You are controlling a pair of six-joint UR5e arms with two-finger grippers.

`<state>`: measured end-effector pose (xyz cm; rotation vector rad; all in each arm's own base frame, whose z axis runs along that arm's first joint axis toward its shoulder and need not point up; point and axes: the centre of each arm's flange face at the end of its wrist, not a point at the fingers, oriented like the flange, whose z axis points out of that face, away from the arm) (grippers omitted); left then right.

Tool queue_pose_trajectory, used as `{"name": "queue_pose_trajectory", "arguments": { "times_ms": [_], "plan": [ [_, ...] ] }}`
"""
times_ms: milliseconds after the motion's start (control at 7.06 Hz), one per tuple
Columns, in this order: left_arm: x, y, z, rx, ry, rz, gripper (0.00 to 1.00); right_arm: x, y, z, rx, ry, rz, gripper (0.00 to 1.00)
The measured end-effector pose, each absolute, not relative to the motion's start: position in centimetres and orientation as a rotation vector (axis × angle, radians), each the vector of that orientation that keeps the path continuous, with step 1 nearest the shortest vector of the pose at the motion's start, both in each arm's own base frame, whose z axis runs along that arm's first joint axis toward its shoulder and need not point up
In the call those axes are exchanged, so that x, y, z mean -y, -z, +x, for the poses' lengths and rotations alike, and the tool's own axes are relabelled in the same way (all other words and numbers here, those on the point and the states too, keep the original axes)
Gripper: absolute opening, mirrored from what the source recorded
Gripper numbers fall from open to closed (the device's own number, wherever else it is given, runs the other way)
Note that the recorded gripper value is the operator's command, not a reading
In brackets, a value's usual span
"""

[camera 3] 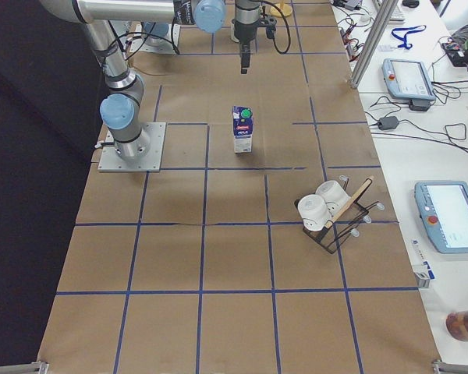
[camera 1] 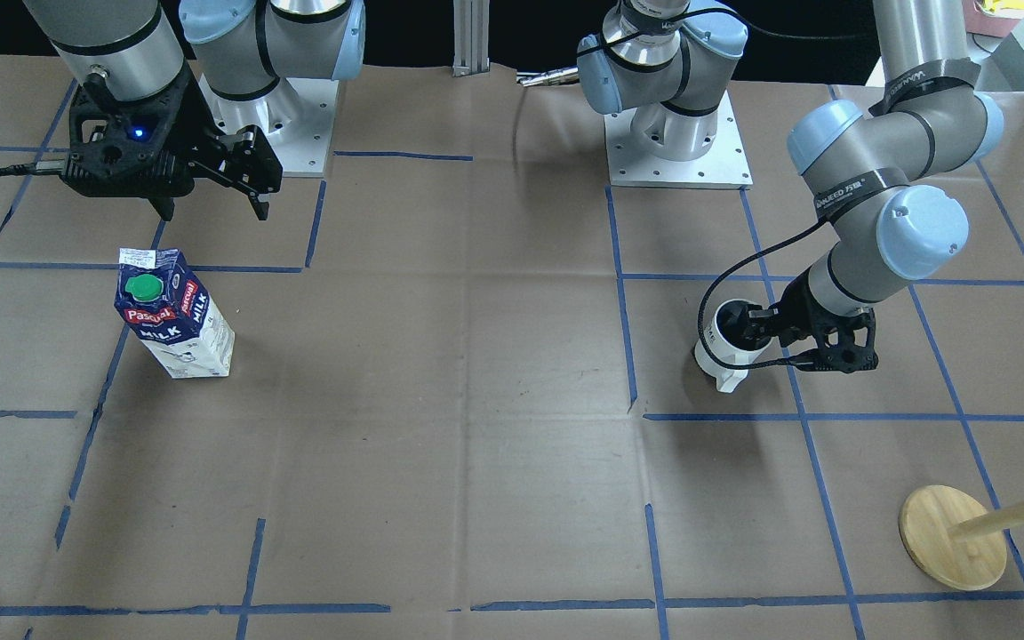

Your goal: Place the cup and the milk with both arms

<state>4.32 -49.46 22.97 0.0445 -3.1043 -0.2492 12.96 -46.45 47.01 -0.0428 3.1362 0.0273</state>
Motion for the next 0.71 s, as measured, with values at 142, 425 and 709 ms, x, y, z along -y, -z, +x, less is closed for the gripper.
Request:
{"name": "queue_pose_trajectory", "arguments": {
  "times_ms": [142, 425, 709],
  "plan": [
    [49.4, -22.7, 4.3, 3.101, 0.266, 0.041, 0.00, 46.5, -47.0, 13.0, -3.136, -0.026, -0.043, 1.00],
    [49.4, -23.2, 4.3, 3.110, 0.260, 0.028, 0.00, 46.5, -47.0, 13.0, -3.136, -0.025, -0.045, 1.00],
    [50.6, -26.4, 3.5, 3.115, 0.181, 0.034, 0.00, 46.5, -47.0, 13.0, -3.136, -0.024, -0.044, 1.00]
  ]
}}
